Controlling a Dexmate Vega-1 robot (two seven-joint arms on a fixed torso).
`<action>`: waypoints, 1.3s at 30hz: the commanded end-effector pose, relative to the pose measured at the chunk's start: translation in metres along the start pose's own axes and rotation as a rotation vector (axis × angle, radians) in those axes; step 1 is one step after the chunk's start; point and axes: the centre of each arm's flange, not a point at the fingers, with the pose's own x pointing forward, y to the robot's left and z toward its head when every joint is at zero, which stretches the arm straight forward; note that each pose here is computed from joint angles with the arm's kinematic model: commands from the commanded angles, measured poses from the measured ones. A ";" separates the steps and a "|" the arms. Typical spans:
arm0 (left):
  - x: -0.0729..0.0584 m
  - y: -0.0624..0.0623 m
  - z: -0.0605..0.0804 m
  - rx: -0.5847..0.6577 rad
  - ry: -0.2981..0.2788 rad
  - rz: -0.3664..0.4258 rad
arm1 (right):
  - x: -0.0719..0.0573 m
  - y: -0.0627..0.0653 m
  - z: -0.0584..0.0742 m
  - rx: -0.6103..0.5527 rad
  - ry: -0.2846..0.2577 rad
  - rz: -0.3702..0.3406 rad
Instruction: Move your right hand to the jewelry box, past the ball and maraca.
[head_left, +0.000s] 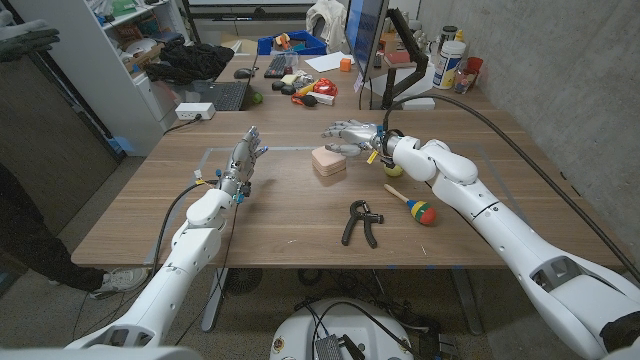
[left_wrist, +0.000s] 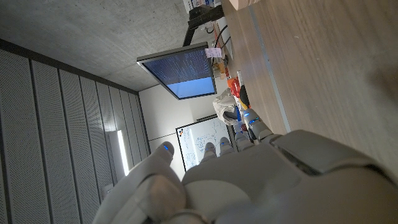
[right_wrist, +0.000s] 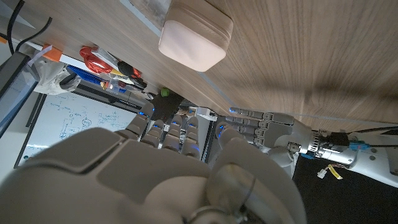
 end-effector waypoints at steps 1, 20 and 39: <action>0.000 0.002 -0.002 -0.002 0.002 0.000 | 0.004 0.003 0.001 -0.006 -0.005 0.021; 0.001 0.005 -0.003 -0.002 0.003 0.002 | 0.010 0.008 0.002 -0.002 0.001 0.042; 0.002 0.009 -0.004 -0.006 0.006 0.004 | 0.019 0.012 0.002 0.004 -0.004 0.064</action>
